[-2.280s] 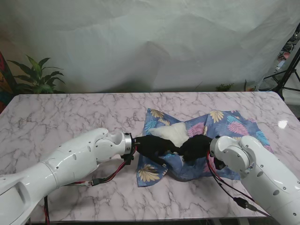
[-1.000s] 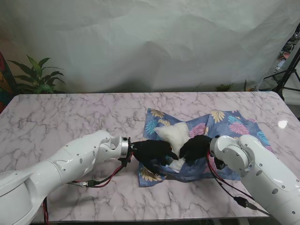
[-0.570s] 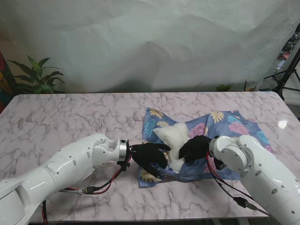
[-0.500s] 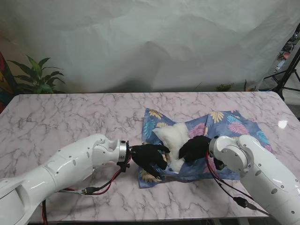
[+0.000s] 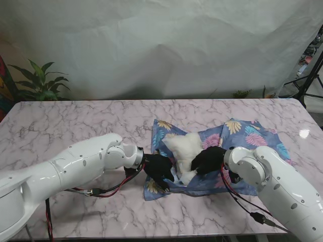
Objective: Put a pillowcase on a pillow
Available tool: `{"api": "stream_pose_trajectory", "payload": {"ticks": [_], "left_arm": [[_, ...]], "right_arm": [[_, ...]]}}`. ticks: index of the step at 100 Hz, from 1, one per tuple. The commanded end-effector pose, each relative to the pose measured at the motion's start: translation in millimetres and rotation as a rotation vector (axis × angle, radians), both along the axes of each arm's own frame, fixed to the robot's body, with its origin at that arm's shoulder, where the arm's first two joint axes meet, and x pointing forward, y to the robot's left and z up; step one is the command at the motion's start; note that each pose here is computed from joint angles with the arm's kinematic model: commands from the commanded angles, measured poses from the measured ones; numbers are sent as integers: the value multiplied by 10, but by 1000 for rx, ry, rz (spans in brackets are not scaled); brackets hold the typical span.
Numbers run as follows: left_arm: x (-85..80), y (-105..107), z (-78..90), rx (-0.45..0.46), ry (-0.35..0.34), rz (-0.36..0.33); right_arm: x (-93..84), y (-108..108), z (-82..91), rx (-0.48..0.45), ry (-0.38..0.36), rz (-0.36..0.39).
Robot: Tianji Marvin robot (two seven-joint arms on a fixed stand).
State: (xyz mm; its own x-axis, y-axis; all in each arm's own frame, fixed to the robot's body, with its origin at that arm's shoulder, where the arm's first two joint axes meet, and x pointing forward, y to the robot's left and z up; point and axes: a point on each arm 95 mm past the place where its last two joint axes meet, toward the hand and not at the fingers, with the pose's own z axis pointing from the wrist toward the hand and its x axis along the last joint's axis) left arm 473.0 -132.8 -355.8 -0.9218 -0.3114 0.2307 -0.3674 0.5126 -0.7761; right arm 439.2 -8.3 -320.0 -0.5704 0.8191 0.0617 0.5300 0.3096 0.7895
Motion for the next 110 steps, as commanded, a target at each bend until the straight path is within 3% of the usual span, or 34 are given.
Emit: {"api": "stream_pose_trajectory", "payload": {"ticks": [1, 28, 56, 69, 78, 97, 110], "left_arm": [[36, 208, -67, 81, -35, 23], [24, 144, 18, 135, -199, 70], [67, 106, 59, 295, -280, 59], [134, 158, 91, 312, -308, 56], [200, 207, 91, 285, -327, 67], [343, 332, 68, 126, -370, 131], [308, 362, 116, 58, -387, 154]], "right_arm": [[-79, -137, -241, -45, 60, -21], [-74, -127, -256, -42, 61, -14], [-83, -128, -264, -43, 65, -11], [-84, -130, -281, -46, 70, -9], [-79, -125, -296, -44, 74, -9], [-60, -106, -318, -41, 78, -7], [-57, -100, -324, -40, 81, -5]]}}
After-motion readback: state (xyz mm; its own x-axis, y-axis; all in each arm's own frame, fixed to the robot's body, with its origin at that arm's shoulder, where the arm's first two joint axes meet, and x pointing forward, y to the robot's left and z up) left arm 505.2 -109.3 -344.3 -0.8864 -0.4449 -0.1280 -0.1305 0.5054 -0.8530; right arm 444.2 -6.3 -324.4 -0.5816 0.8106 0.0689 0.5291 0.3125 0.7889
